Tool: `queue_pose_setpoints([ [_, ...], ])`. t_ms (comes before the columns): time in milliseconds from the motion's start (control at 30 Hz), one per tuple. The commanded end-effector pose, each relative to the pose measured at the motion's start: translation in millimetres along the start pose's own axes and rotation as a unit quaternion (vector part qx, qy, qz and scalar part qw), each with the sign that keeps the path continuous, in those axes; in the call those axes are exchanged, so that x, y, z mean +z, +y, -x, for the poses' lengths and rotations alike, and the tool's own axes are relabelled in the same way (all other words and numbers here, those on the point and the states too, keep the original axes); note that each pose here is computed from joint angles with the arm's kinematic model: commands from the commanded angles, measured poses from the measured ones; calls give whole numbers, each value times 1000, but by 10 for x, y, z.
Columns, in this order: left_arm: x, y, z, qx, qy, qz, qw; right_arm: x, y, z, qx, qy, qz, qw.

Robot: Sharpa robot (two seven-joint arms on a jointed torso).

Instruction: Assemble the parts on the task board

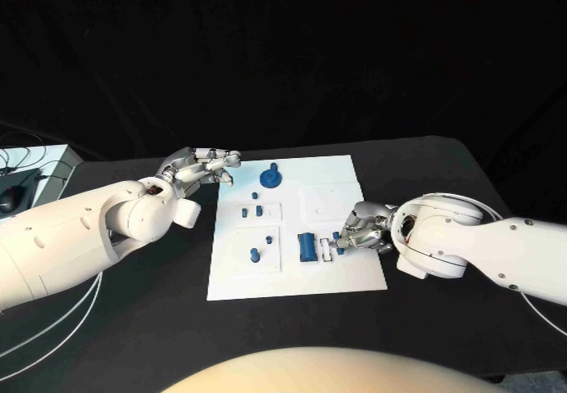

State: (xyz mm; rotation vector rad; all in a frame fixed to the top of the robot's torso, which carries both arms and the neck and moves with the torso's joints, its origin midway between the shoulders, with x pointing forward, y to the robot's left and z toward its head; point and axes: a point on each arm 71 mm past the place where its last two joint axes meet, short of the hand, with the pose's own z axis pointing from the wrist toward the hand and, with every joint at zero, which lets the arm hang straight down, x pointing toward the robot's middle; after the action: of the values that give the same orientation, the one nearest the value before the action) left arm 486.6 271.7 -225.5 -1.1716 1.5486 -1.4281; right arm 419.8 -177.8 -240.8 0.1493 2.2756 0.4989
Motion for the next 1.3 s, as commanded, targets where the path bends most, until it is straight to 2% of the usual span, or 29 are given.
queue_pose_setpoints([
  [33,1,-9,-26,-4,11,-3,1000,29,8,-30,3,5,-1,1000],
  [633,-4,-11,-29,-4,12,-2,1000,132,81,-150,-4,9,3,1000],
  [1300,-7,-15,-24,-3,10,-4,1000,178,57,-125,-3,-3,-2,1000],
])
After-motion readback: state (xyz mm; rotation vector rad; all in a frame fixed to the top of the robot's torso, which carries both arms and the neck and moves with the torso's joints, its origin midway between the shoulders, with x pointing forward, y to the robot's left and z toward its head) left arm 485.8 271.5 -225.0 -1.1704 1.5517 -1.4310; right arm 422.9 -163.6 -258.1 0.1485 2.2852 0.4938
